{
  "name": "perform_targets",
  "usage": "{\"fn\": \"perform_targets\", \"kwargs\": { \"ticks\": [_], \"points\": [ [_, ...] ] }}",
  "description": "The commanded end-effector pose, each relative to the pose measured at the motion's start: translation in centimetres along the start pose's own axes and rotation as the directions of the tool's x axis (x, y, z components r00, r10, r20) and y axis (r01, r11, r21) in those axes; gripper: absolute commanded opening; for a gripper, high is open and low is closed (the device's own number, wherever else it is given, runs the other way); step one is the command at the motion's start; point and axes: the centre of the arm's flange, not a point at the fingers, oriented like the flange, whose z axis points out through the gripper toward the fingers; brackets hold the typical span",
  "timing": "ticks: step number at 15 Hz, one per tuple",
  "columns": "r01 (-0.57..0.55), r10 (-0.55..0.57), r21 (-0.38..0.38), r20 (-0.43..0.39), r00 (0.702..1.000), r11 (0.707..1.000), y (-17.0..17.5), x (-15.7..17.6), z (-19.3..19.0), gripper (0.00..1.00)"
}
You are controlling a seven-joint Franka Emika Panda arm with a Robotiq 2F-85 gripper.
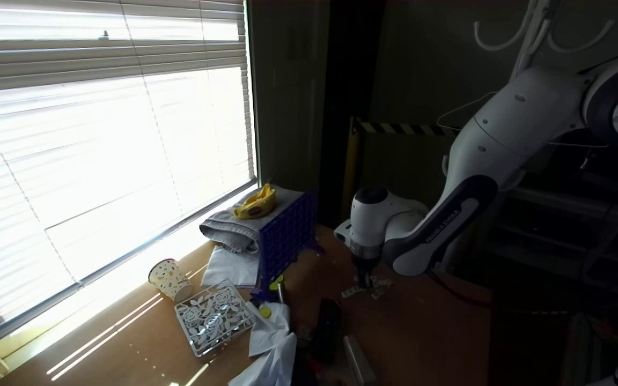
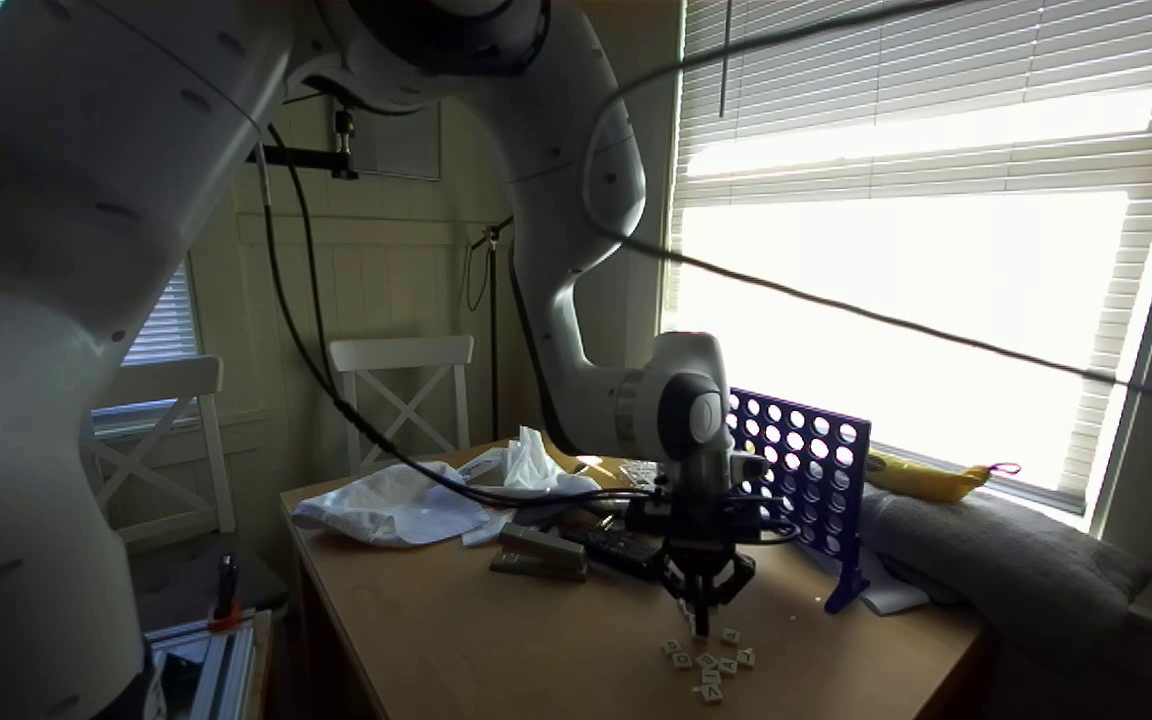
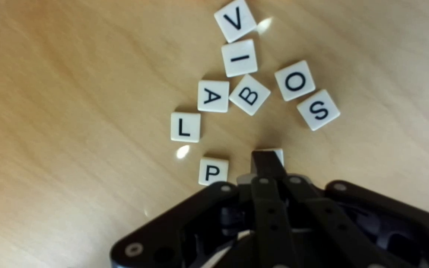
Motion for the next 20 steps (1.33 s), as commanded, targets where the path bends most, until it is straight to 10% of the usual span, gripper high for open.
{"fn": "perform_targets", "kwargs": {
  "ticks": [1, 20],
  "points": [
    [0.037, -0.037, -0.008, 0.010, 0.999, 0.999, -0.2, 0.4, 1.3, 0.00],
    [0.036, -0.036, 0.000, -0.007, 0.999, 0.999, -0.2, -0.8, -2.8, 0.00]
  ]
}}
